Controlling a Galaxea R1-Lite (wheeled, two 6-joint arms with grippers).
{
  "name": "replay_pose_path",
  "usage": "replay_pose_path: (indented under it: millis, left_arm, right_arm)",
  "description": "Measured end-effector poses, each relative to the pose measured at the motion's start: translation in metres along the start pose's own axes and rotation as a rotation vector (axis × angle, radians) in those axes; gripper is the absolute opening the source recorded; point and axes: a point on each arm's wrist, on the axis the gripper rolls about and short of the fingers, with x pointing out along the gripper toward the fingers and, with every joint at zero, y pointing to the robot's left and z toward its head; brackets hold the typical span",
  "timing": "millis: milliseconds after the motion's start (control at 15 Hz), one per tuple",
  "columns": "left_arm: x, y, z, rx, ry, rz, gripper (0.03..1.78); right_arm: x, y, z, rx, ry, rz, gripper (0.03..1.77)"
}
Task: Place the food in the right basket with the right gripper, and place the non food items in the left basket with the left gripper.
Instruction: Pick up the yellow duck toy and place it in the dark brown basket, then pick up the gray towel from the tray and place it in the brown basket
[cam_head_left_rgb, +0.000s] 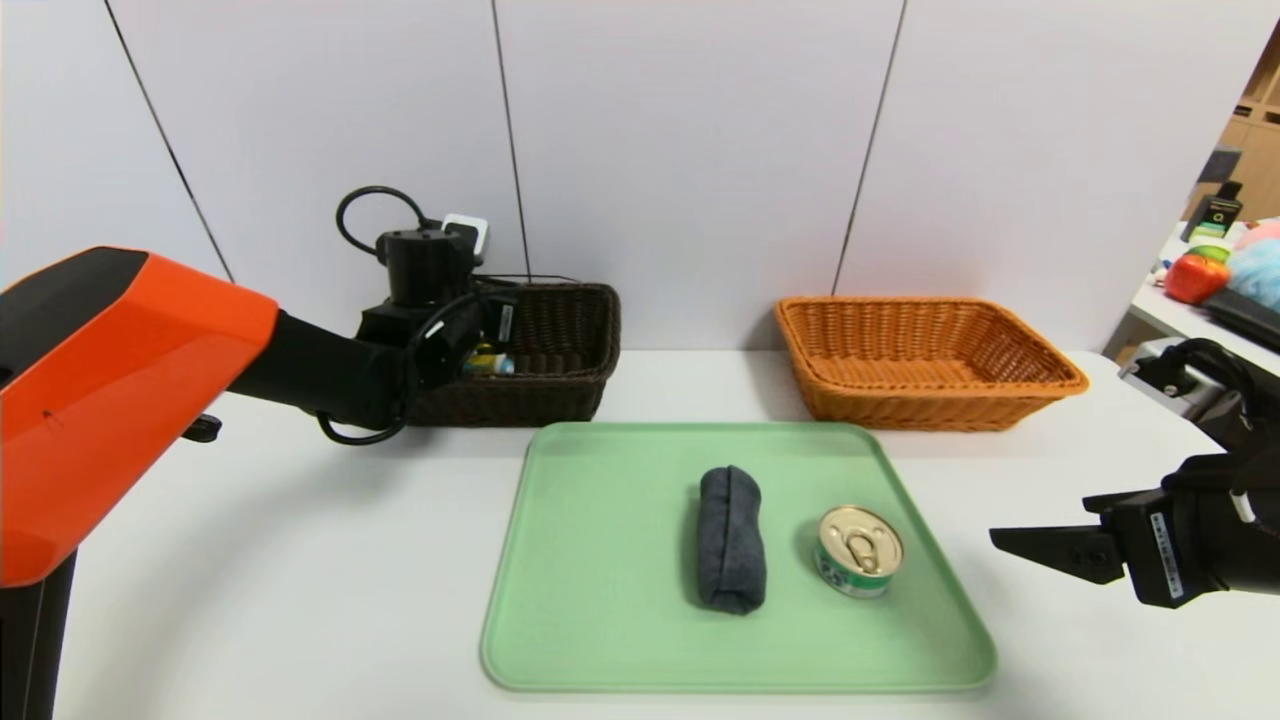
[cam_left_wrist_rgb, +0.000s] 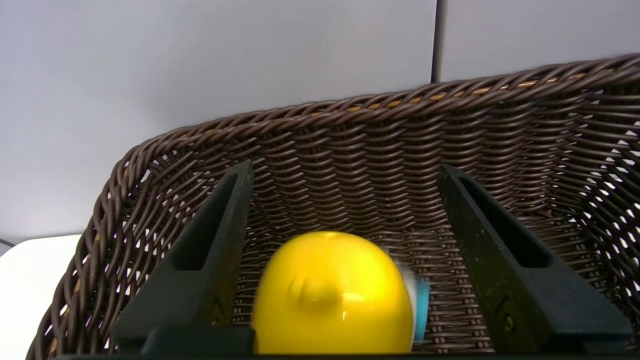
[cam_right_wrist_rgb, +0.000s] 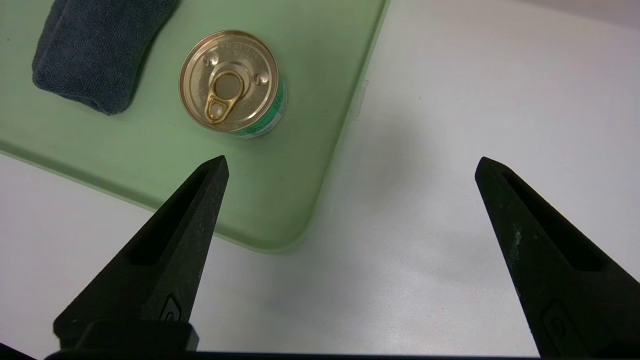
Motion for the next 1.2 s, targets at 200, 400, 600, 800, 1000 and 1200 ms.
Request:
replay_pose_path:
  millis: [200, 400, 600, 800, 1000, 1200]
  left_arm:
    - [-0.006, 0.003, 0.011, -0.004, -0.021, 0.003, 1.44]
    - [-0.022, 0.010, 0.030, -0.010, -0.034, 0.004, 1.53]
    - [-0.049, 0.017, 0.043, -0.015, -0.015, -0.007, 1.58]
    - [-0.089, 0.015, 0.040, 0.007, 0.059, -0.055, 1.62]
    - [-0.137, -0.002, 0.032, 0.043, 0.097, -0.155, 1.65]
    - [-0.178, -0.026, 0.023, 0.086, 0.119, -0.260, 1.67]
  right_arm:
    - [0.000, 0.000, 0.001, 0.001, -0.003, -0.001, 1.71]
    - [-0.001, 0.000, 0.001, 0.002, -0.005, -0.001, 1.71]
    - [-0.005, 0.001, 0.001, 0.001, -0.022, 0.000, 1.71]
    - [-0.009, 0.002, 0.001, -0.003, -0.036, -0.001, 1.71]
    - [-0.012, 0.002, 0.001, -0.008, -0.048, -0.001, 1.71]
    - [-0.013, 0.002, 0.000, -0.008, -0.051, 0.001, 1.71]
